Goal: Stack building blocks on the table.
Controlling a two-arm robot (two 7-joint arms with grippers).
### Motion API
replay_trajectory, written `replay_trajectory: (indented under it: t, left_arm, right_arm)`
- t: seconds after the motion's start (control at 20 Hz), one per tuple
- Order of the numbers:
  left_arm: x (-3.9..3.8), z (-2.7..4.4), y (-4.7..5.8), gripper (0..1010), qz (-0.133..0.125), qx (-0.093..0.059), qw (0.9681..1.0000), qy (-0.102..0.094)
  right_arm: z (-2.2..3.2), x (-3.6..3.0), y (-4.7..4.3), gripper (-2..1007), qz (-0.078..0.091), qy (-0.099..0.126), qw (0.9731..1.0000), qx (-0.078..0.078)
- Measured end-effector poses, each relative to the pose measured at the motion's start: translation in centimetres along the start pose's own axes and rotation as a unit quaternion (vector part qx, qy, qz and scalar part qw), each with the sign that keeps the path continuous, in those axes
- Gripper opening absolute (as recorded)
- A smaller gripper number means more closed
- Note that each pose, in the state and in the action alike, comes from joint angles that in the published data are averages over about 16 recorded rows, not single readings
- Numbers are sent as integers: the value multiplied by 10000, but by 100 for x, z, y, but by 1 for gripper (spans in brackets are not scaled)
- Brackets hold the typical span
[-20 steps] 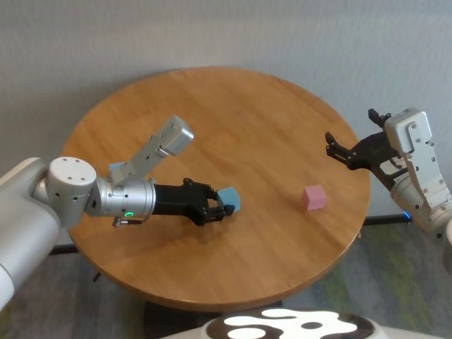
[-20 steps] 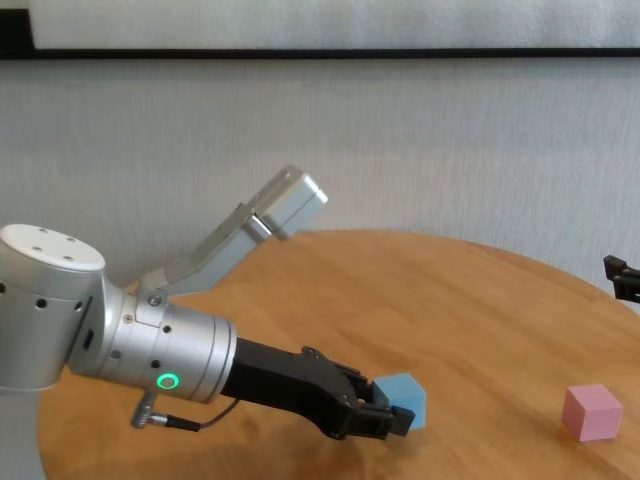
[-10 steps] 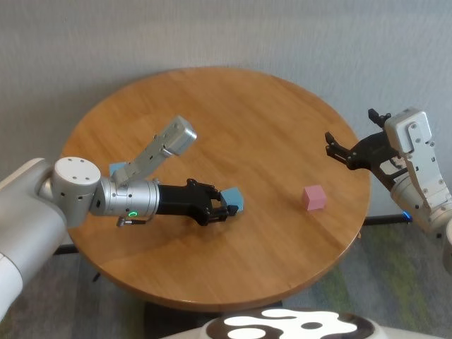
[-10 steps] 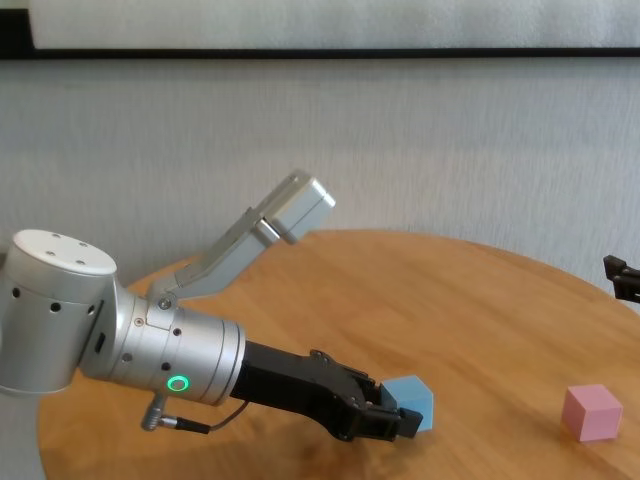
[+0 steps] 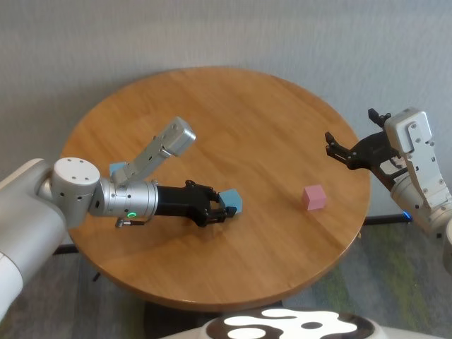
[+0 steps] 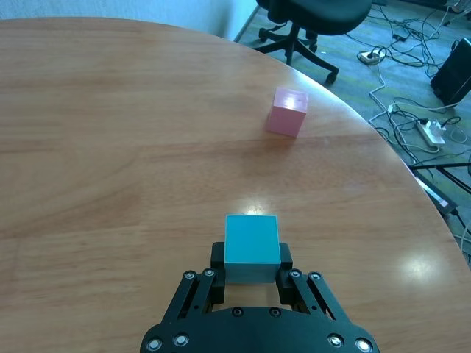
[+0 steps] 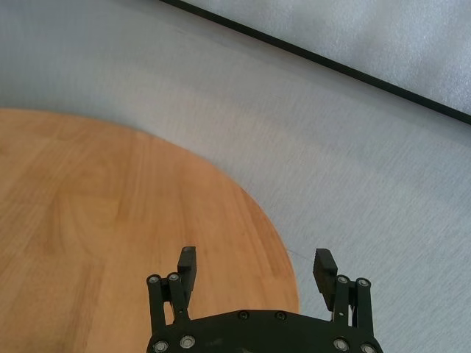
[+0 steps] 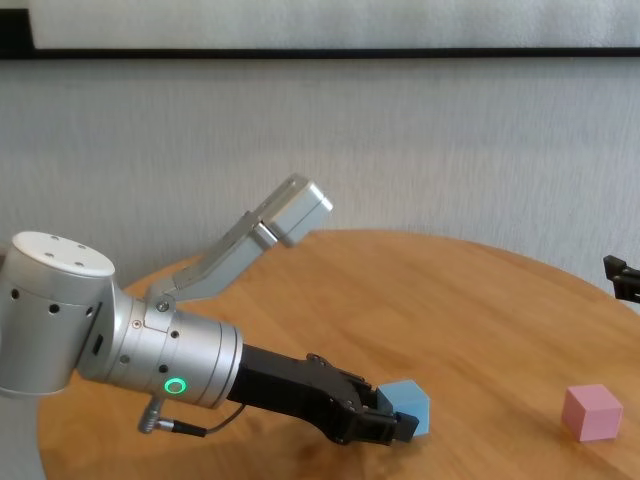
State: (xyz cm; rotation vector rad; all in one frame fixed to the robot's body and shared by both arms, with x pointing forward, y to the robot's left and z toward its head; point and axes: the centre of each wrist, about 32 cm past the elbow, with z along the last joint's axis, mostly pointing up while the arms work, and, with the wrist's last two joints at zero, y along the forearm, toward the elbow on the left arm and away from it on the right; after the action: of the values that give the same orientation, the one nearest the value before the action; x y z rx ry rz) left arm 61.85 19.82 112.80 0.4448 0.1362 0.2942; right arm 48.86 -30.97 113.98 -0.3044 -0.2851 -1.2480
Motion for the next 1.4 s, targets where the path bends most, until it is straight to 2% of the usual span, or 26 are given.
replay_trajectory:
  t: [0.3, 0.55, 1.0, 1.4]
  left_arm:
    - [1, -3, 2, 411, 3, 11, 10000, 6]
    - [-2, -3, 3, 479, 10, 9, 10000, 6]
    - [-15, -6, 11, 733, 17, -18, 10000, 2]
    - [-78, -35, 123, 936, 18, -259, 9996, -66]
  right_arm:
    - [0, 0, 0, 1005, 0, 0, 10000, 0]
    - [0, 0, 0, 1005, 0, 0, 10000, 0]
    - [0, 0, 0, 1005, 0, 0, 10000, 0]
    - [0, 0, 0, 1005, 0, 0, 10000, 0]
